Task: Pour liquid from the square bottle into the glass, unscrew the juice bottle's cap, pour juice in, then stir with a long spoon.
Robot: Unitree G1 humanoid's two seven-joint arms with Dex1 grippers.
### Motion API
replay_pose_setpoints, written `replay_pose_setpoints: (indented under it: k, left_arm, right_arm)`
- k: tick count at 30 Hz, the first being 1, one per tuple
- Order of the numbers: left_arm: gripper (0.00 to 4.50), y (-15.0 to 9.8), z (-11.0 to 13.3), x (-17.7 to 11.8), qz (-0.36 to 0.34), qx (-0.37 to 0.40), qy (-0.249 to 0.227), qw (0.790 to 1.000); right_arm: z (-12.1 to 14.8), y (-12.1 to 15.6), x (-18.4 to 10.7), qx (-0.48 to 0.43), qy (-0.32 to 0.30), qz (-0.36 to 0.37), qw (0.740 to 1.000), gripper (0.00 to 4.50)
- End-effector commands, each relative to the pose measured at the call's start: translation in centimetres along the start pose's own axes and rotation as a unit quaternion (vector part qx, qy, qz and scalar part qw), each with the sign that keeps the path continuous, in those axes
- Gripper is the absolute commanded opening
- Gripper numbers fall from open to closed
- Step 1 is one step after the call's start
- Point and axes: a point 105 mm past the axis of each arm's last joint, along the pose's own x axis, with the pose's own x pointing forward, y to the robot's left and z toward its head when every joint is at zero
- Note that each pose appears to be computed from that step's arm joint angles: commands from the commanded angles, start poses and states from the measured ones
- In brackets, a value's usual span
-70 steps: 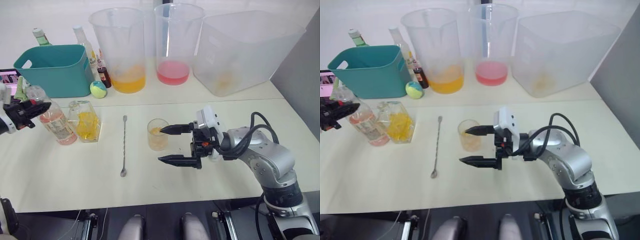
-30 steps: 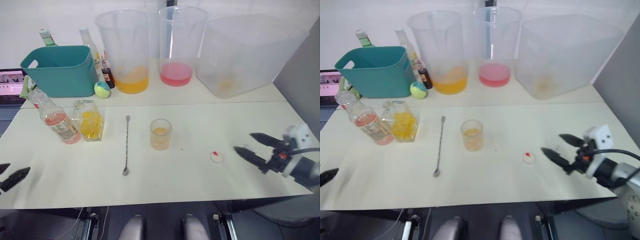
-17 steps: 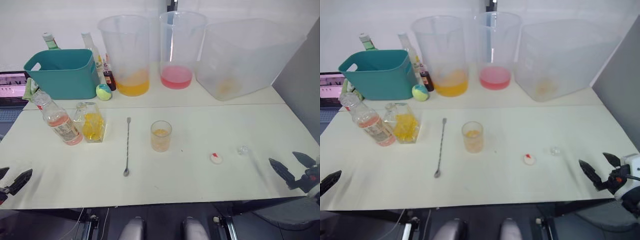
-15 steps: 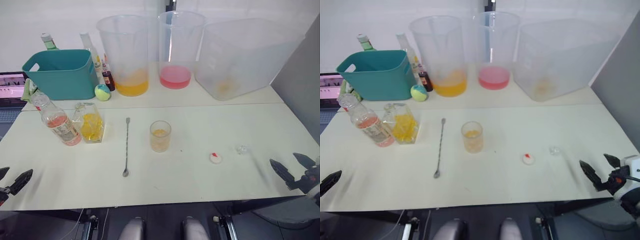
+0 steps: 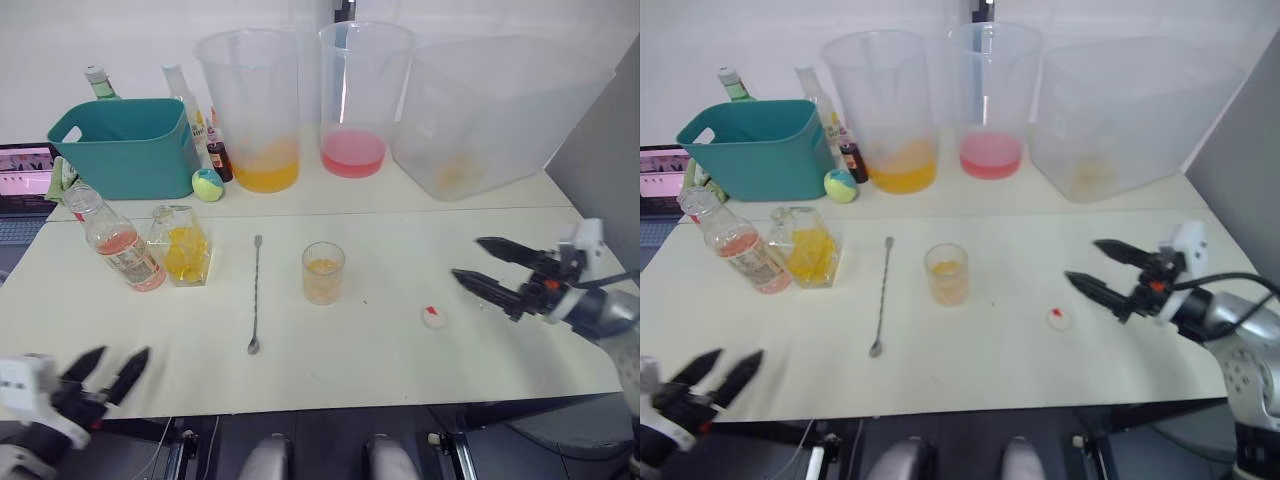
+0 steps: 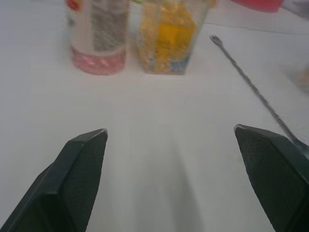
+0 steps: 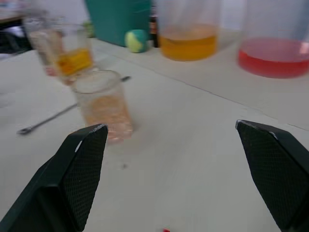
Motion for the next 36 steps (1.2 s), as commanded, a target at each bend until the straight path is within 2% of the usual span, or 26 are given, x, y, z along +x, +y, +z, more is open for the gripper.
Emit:
replay_pose_setpoints:
  k: [1, 5, 8, 10, 12, 14, 18, 22, 26, 29, 31, 36]
  left_arm:
    - [4.45, -4.5, 0.5, 1.5, -0.029, -0.001, -0.001, 1.000]
    - [4.45, -7.6, 0.3, 3.9, -0.016, 0.000, 0.011, 1.000]
    - [4.45, -9.7, 0.3, 6.2, -0.006, 0.034, 0.026, 0.999]
    - [4.45, -9.5, 0.2, 7.1, 0.015, 0.058, 0.038, 0.998]
    - [4.45, -8.3, 0.2, 8.0, 0.056, 0.056, 0.046, 0.996]
    - [4.45, -8.7, 0.0, 10.2, 0.056, 0.057, 0.058, 0.995]
    - [4.45, -8.2, -1.6, 12.6, 0.082, 0.094, 0.114, 0.986]
    - [4.45, -9.3, -2.1, 14.5, 0.055, 0.081, 0.131, 0.986]
    - [4.45, -9.9, -3.6, 14.9, 0.034, 0.089, 0.169, 0.981]
    - [3.61, -9.7, -3.8, 14.7, 0.026, 0.092, 0.179, 0.979]
    - [2.90, -9.8, -4.0, 14.7, 0.017, 0.093, 0.184, 0.978]
    - [1.35, -10.2, -3.8, 14.7, -0.007, 0.092, 0.176, 0.980]
  right_arm:
    - [0.7, 1.9, 1.2, 0.005, 0.012, 0.116, 0.993, 4.50]
    - [0.7, 3.2, 1.9, 0.003, 0.030, 0.191, 0.981, 4.50]
    - [0.9, 4.7, 2.3, 0.003, 0.040, 0.237, 0.971, 4.50]
    - [0.9, 5.3, 2.5, 0.005, 0.041, 0.252, 0.967, 4.50]
    - [1.0, 6.0, 2.7, 0.009, 0.041, 0.262, 0.964, 4.50]
    - [0.8, 7.2, 2.6, 0.016, 0.046, 0.281, 0.959, 4.50]
    - [0.7, 7.6, 3.0, 0.010, 0.040, 0.266, 0.963, 4.50]
    - [0.9, 8.8, 3.0, 0.014, 0.037, 0.274, 0.961, 4.50]
    - [1.3, 9.3, 3.2, 0.012, 0.027, 0.269, 0.963, 4.50]
    - [1.5, 9.3, 3.2, 0.013, 0.021, 0.264, 0.964, 4.50]
    - [1.5, 9.3, 3.2, 0.011, 0.022, 0.260, 0.965, 4.50]
    - [1.3, 9.0, 3.6, 0.002, 0.017, 0.246, 0.969, 4.50]
